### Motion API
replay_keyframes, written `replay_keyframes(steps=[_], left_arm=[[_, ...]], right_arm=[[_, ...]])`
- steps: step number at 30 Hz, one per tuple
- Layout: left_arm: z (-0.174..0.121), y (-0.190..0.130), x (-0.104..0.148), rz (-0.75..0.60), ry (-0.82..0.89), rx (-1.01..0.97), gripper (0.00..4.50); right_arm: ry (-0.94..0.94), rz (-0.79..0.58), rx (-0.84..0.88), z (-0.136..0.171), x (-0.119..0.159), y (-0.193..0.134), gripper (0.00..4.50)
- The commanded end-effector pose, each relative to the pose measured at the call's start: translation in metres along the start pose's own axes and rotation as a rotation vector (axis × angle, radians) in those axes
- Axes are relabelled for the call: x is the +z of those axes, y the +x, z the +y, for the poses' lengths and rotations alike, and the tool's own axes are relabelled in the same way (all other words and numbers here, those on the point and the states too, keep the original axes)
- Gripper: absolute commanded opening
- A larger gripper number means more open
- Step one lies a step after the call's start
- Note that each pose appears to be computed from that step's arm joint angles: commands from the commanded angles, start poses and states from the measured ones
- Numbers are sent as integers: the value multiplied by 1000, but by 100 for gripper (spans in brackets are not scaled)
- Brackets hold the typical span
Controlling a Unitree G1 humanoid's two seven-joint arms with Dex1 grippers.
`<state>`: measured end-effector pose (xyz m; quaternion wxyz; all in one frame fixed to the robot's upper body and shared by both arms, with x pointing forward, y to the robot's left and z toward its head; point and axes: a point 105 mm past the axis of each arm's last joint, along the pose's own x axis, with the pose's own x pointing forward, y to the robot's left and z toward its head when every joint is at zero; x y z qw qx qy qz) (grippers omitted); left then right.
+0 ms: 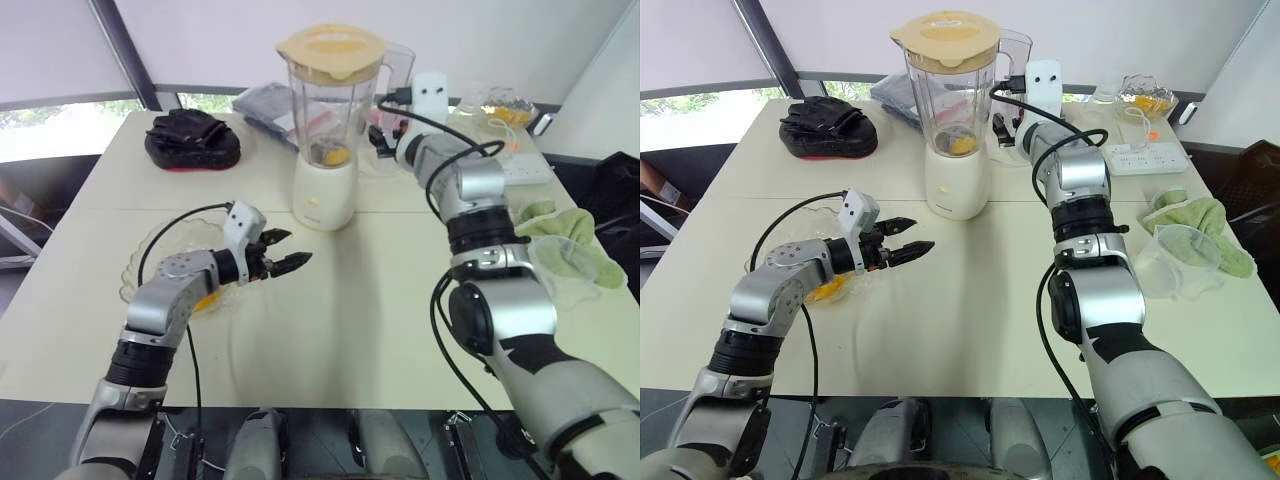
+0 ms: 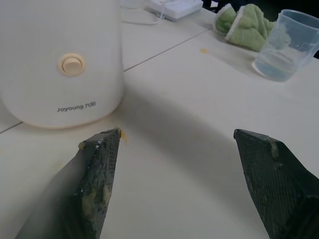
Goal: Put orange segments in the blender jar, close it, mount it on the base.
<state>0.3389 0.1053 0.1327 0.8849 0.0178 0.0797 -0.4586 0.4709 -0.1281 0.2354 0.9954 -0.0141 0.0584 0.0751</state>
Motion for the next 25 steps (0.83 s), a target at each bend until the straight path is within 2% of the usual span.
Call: replay_keyframes(steps=[1, 3, 7, 14, 20, 25], left_arm=[[0, 0, 13, -33, 36, -7, 377], [0, -1, 17, -45, 32, 1, 377], [7, -7, 30, -85, 7, 54, 377], [5, -27, 42, -87, 21, 94, 377], [-6, -55, 49, -61, 43, 105, 377], [-15, -73, 52, -49, 43, 111, 377]], right_arm=[[-29, -27, 43, 1, 0, -13, 422], [-30, -27, 88, 3, -11, -24, 422], [3, -88, 205, 4, -21, -67, 422], [-54, -223, 359, -14, -8, -147, 422], [-115, -149, 512, -23, -26, -202, 422], [-108, -87, 540, -31, -38, -223, 422]])
